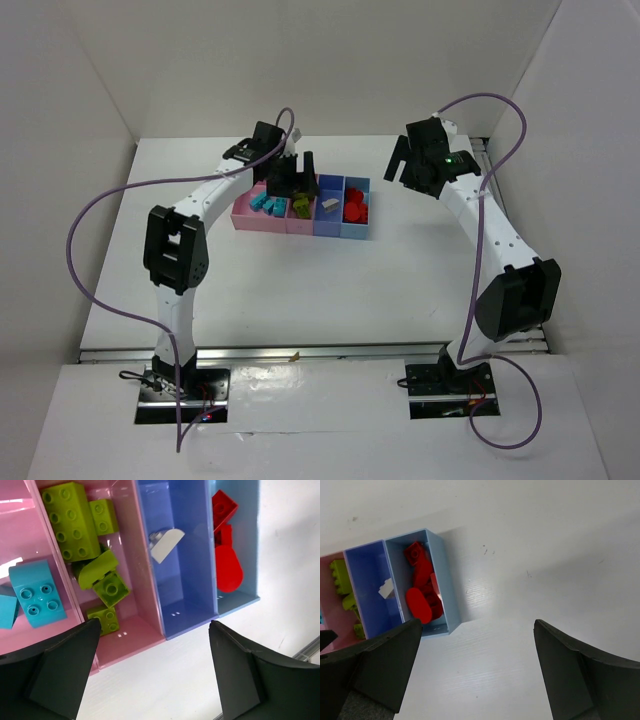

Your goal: Sort the legos into containers by color

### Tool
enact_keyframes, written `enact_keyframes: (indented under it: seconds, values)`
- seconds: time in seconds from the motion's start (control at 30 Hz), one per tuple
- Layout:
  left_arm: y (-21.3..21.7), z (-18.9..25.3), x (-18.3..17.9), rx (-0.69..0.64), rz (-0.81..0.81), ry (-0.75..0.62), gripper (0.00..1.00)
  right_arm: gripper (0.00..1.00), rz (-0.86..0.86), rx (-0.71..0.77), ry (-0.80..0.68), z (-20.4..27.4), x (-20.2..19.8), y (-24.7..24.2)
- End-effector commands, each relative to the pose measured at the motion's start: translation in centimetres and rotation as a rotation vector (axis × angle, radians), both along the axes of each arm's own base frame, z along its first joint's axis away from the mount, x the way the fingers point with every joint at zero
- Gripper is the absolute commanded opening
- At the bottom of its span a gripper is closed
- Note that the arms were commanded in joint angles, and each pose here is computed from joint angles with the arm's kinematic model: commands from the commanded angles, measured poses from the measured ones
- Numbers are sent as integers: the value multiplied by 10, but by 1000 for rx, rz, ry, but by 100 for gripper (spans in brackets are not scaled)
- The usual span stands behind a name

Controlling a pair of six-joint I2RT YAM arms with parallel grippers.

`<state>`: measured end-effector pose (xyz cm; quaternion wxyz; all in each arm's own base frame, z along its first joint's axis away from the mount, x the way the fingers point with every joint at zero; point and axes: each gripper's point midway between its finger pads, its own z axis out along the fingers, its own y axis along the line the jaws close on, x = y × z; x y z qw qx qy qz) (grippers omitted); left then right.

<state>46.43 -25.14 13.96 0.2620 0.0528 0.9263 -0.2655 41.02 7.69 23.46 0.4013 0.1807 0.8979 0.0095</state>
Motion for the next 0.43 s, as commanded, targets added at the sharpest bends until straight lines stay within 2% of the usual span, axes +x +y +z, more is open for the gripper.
enact_keyframes:
  seconds: [0.0, 0.1, 0.17, 0.2, 0.4]
  values:
    - [-3, 62, -2, -39, -23, -112, 100, 100, -89, -30, -44, 20, -7, -19]
    - [6, 112, -15, -45, -22, -214, 100, 100, -147, -55, -23, 13, -14, -32]
    - [20, 117, -23, -19, -20, -235, 100, 100, -160, -57, -18, 12, -16, -34]
    - [29, 132, -31, -27, -7, -264, 100, 100, -159, -61, -5, 10, -18, -34]
    - [62, 129, -58, 45, 37, -283, 100, 100, -174, -94, 16, 7, -28, -45]
